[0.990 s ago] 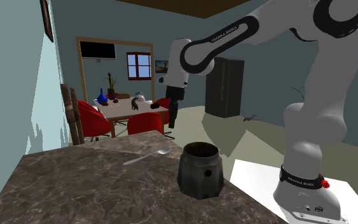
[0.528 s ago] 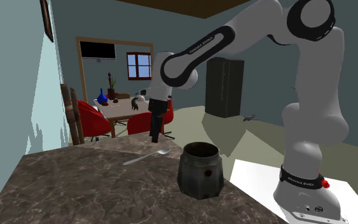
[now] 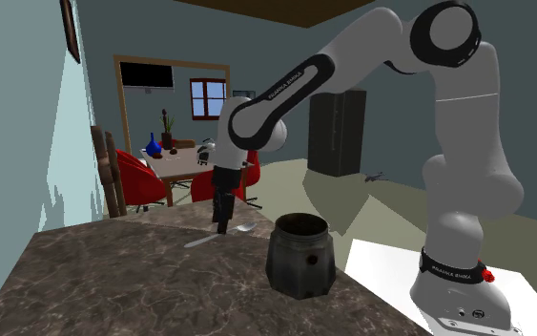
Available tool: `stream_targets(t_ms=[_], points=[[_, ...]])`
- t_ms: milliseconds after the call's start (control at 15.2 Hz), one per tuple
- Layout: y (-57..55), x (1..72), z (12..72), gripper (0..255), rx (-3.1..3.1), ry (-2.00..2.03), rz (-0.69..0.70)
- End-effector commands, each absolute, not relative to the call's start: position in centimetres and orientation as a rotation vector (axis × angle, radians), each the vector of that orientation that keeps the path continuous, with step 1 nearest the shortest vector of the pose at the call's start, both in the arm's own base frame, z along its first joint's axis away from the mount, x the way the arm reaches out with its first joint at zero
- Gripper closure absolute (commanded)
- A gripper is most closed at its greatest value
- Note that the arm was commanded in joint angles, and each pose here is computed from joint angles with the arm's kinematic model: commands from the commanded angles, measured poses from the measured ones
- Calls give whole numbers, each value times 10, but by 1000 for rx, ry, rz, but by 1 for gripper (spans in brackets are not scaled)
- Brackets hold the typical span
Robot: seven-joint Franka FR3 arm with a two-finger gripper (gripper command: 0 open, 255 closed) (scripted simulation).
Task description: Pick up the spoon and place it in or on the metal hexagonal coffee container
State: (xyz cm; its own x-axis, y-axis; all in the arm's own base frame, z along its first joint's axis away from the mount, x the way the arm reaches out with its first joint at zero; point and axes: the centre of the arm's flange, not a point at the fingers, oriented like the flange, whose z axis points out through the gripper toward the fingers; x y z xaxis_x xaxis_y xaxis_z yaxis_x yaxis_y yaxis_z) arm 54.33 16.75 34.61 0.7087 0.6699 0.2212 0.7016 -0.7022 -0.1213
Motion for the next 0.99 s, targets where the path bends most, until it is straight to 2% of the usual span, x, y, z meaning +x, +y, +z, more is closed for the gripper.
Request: stream_targets(t_ms=[0, 528, 594, 924], points=[[170, 544, 336, 0, -2719, -1104, -239], [171, 545, 333, 0, -2719, -1104, -239], [171, 545, 333, 255, -2719, -1104, -239], [171, 545, 333, 255, -2719, -1104, -239]])
